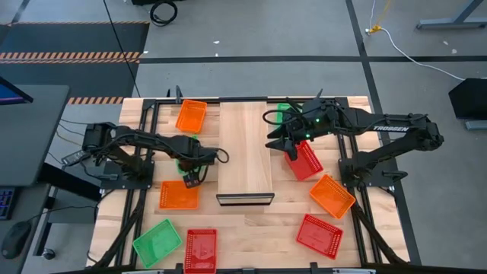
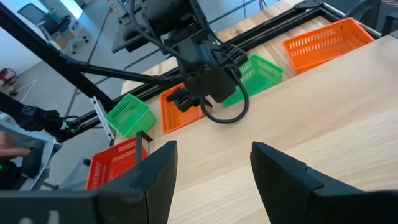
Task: Stack baskets on shelf by color
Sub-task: Put the top left green bin on the shelf
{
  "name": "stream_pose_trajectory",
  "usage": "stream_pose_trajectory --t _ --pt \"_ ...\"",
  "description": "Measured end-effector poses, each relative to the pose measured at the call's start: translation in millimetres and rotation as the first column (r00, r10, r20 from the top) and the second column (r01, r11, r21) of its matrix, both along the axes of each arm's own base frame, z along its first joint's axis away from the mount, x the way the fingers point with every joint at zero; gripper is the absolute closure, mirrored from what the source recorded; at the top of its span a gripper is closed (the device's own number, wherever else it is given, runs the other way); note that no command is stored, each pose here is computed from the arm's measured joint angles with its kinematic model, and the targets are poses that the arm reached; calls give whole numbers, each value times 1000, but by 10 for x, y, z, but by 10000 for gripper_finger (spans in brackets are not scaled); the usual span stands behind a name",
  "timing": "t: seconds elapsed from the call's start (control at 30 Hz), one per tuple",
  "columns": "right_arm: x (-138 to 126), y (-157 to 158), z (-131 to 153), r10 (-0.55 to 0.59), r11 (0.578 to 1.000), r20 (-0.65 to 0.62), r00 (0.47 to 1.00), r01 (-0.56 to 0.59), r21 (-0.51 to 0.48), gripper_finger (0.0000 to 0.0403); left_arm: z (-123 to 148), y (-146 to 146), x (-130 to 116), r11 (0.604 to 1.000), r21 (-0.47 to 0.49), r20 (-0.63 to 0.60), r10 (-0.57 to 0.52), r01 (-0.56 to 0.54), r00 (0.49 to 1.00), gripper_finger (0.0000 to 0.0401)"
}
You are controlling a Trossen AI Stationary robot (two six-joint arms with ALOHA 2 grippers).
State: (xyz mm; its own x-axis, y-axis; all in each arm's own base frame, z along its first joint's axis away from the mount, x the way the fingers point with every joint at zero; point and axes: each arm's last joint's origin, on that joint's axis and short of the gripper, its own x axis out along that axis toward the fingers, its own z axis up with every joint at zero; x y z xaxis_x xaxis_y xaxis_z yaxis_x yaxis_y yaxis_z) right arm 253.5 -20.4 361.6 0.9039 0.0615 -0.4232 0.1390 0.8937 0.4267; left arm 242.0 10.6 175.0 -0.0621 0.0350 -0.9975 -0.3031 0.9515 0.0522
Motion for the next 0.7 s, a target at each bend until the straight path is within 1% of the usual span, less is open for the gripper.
stream_pose_trajectory --t 0.1,0.2,0.27,0.4,0.43,0.47,0.6,0.7 --pt "0 -3 0 -1 1000 0 1000 1 0 194 -1 4 31 1000 4 32 -3 2 999 144" --pt "-1 -7 0 -3 1000 0 1000 3 0 194 -2 8 56 1000 17 56 -23 22 998 192" --pt "-1 -8 0 -5 1000 0 1000 5 -1 194 -1 14 57 999 36 56 -36 34 998 239" --pt "-1 -7 0 -4 1000 0 1000 4 0 194 -1 26 57 996 51 52 -70 68 996 355" --pt "-1 -7 0 -4 1000 0 1000 4 0 194 -1 26 55 996 52 50 -74 72 996 376" --pt "-1 -7 0 -4 1000 0 1000 4 0 194 -1 26 53 996 53 47 -77 75 996 384" --pt "-1 -7 0 -4 1000 0 1000 4 0 194 22 24 12 995 45 -4 -87 87 996 383" --pt "0 -11 0 -17 1000 -1 1000 17 -7 194 143 23 13 994 38 -47 -99 101 994 387"
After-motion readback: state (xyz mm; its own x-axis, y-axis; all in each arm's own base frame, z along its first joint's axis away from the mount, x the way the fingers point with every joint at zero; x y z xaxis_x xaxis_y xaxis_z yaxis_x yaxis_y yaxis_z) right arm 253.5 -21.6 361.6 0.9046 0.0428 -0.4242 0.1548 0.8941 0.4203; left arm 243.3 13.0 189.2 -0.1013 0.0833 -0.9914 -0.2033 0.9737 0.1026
